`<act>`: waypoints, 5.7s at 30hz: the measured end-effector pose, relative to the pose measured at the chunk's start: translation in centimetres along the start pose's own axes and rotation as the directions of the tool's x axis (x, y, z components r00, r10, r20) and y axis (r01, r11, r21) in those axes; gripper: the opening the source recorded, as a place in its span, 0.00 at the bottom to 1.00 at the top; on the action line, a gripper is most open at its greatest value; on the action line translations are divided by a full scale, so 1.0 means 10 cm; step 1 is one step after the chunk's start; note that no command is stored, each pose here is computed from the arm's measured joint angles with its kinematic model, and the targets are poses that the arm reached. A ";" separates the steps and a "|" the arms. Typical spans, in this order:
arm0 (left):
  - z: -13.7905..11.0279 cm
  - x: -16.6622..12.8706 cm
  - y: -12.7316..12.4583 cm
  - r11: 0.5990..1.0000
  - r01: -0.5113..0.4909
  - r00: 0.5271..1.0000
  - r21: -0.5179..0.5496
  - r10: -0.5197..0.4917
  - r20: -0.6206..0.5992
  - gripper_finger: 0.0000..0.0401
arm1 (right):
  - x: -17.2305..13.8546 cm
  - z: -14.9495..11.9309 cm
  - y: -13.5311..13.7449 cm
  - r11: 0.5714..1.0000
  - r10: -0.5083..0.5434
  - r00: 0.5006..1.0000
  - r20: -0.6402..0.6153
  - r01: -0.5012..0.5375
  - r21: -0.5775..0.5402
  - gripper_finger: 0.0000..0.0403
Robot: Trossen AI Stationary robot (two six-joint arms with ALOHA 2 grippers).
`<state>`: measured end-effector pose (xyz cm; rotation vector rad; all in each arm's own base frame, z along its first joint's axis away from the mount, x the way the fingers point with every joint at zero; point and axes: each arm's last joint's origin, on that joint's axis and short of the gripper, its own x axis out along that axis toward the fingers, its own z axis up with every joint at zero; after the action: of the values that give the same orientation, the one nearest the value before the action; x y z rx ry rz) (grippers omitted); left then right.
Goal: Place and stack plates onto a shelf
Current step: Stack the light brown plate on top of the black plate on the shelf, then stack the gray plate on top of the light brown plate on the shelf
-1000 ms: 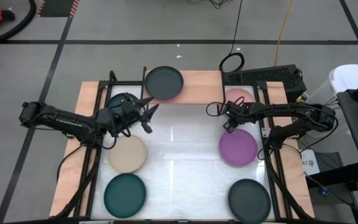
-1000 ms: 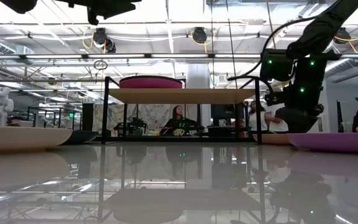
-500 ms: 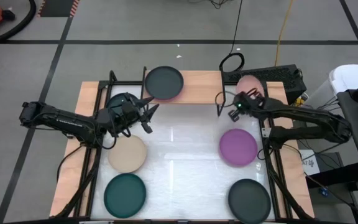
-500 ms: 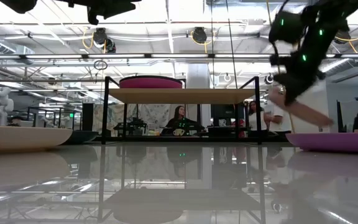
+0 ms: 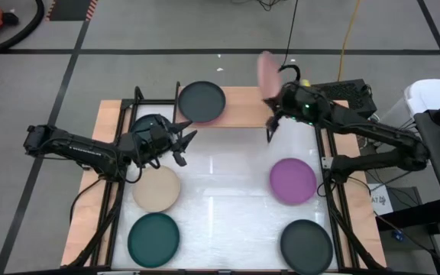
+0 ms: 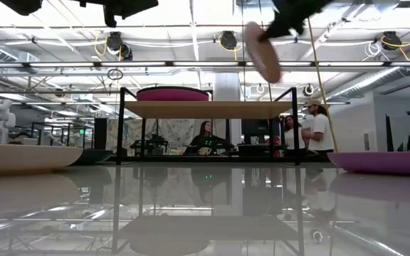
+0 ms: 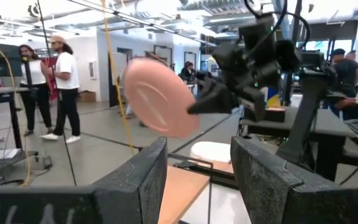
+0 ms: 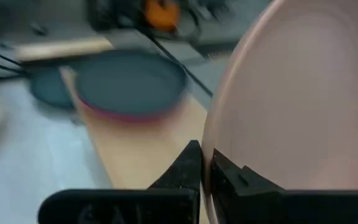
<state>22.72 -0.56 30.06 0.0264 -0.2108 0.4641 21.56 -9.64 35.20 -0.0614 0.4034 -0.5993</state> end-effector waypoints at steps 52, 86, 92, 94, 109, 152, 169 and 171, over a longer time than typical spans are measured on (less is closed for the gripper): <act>0.15 -0.35 0.03 0.985 -0.081 0.989 0.151 0.097 -0.107 0.45 | 1.51 0.41 0.83 0.898 0.280 0.936 -0.214 -0.334 -0.287 0.36; -0.62 -0.16 -1.14 0.997 -0.076 0.123 0.013 0.022 -0.992 0.45 | -0.68 -0.84 0.95 0.841 0.541 0.833 0.117 -0.538 -0.052 0.37; -0.88 -0.20 -1.21 0.958 -0.282 -0.064 0.053 0.036 -0.997 0.45 | -0.69 -0.89 0.98 0.832 0.554 0.826 0.100 -0.552 -0.053 0.37; -0.94 -0.23 -1.20 0.954 -0.286 -0.114 0.094 0.063 -0.991 0.45 | -0.69 -0.89 0.98 0.832 0.554 0.826 0.100 -0.552 -0.054 0.37; -1.30 -0.28 -1.23 0.925 -0.281 -0.232 0.257 0.195 -0.953 0.45 | -0.68 -0.89 0.98 0.846 0.533 0.840 0.100 -0.528 -0.070 0.37; 0.35 1.10 -0.37 0.795 0.329 0.408 0.510 0.367 -0.836 0.02 | -0.67 -0.89 0.97 0.873 0.487 0.867 0.107 -0.479 -0.094 0.37; 0.19 1.59 0.69 0.885 0.319 0.348 0.339 0.223 -0.911 0.10 | -0.67 -0.89 0.97 0.872 0.488 0.867 0.106 -0.478 -0.103 0.37; 0.19 1.60 0.67 0.885 0.323 0.359 0.336 0.214 -0.909 0.17 | -0.67 -0.89 0.97 0.872 0.488 0.866 0.106 -0.478 -0.103 0.37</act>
<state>33.31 12.31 35.12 0.2420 1.1031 0.3820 18.28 2.64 27.73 -0.0654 0.2979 -0.0801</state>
